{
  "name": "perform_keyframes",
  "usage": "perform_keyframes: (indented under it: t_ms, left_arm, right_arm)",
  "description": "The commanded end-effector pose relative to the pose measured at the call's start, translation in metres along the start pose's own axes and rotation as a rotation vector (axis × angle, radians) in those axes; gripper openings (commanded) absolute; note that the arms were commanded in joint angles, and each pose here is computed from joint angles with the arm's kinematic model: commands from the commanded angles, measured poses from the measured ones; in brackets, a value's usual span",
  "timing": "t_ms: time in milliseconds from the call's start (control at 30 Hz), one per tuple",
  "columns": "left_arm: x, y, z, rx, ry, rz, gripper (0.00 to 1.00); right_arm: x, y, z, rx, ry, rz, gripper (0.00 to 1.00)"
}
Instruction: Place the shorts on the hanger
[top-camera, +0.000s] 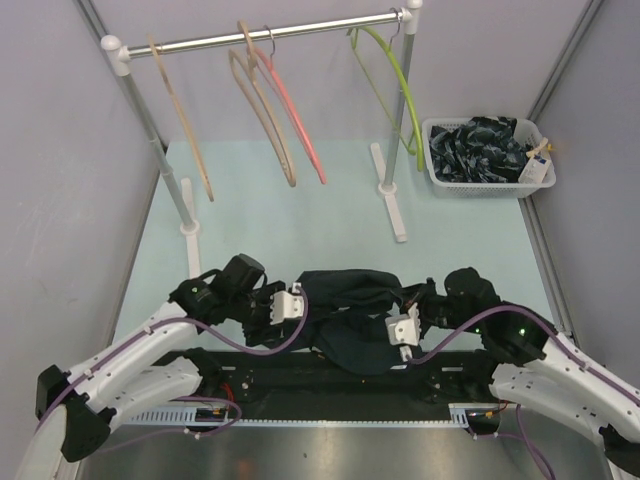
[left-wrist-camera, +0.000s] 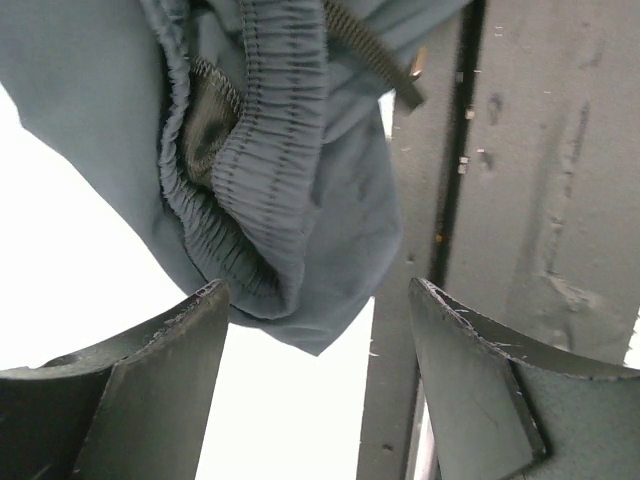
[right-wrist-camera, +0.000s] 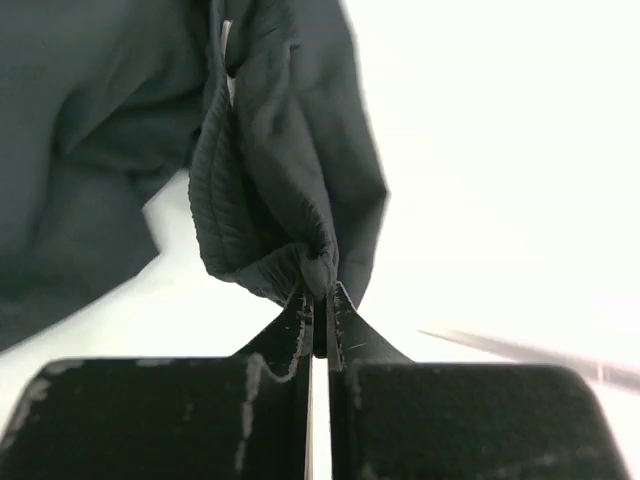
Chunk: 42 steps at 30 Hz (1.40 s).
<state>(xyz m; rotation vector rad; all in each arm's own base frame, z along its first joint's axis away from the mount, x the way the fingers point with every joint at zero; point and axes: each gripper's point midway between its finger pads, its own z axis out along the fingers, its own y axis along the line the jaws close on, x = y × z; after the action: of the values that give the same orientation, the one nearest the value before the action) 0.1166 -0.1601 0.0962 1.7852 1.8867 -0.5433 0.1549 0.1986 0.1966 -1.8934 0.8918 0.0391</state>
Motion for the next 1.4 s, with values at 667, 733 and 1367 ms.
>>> perform_keyframes:
  t_ms: [667,733,1367]
  left_arm:
    - [0.021,-0.004,0.017,0.096,0.100,0.024,0.77]
    - [0.021,-0.004,0.020,0.099,0.100,0.008,0.77]
    - [-0.057,0.031,0.009,0.109,-0.270,-0.137,0.68]
  right_arm:
    - [-0.022,-0.045,-0.043,0.221,-0.058,0.281,0.00]
    - [-0.023,-0.045,-0.044,0.222,-0.062,0.278,0.00]
    - [-0.020,-0.038,-0.047,0.218,-0.055,0.256,0.00]
